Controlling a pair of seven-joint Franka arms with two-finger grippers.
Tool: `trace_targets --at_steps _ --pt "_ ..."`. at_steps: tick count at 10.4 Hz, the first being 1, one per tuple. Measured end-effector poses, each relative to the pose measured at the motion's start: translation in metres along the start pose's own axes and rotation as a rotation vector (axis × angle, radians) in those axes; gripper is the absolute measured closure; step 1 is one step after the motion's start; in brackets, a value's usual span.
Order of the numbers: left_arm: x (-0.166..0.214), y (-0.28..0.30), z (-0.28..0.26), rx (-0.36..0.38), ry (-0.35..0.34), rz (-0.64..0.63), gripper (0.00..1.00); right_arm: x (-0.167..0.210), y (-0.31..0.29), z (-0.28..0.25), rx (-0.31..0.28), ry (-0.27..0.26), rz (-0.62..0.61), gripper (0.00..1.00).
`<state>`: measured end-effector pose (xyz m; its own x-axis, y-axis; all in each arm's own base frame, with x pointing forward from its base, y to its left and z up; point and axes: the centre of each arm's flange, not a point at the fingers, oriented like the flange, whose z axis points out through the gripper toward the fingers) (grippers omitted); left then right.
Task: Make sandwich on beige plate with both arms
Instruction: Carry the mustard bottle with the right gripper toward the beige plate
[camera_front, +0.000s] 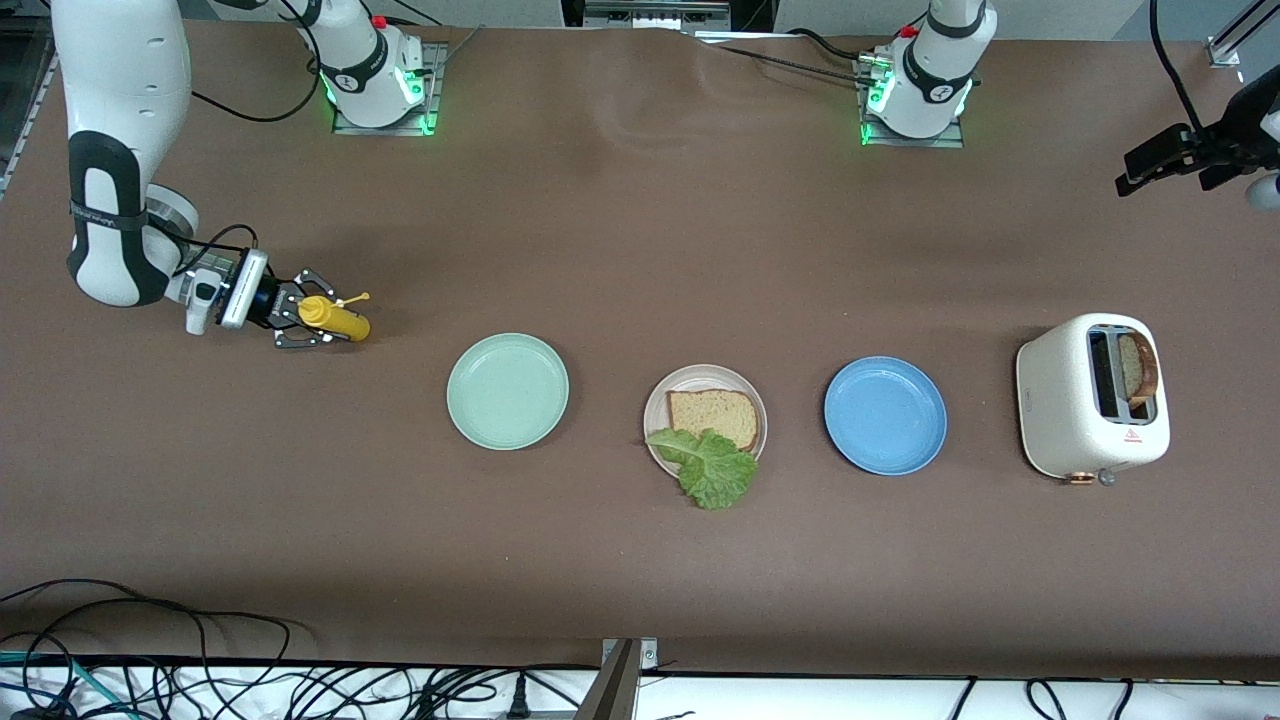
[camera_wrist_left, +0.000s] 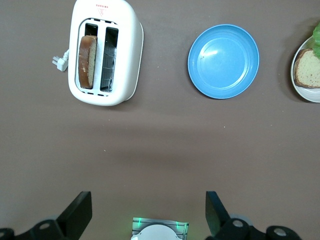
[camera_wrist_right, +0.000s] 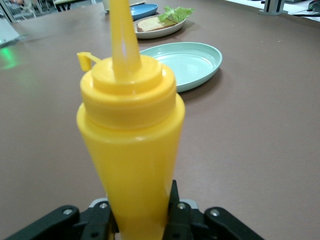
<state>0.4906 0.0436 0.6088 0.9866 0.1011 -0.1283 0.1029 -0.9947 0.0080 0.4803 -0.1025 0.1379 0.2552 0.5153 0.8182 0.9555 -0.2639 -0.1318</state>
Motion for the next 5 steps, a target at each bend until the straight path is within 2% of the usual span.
trace_targets --at_steps 2,5 --pt "0.006 0.009 -0.007 0.039 0.020 0.018 0.00 0.031 0.037 -0.004 -0.013 -0.064 -0.050 0.66" --pt "0.035 -0.004 -0.021 0.068 0.054 -0.004 0.00 0.113 0.091 0.012 0.033 -0.194 -0.076 0.66"
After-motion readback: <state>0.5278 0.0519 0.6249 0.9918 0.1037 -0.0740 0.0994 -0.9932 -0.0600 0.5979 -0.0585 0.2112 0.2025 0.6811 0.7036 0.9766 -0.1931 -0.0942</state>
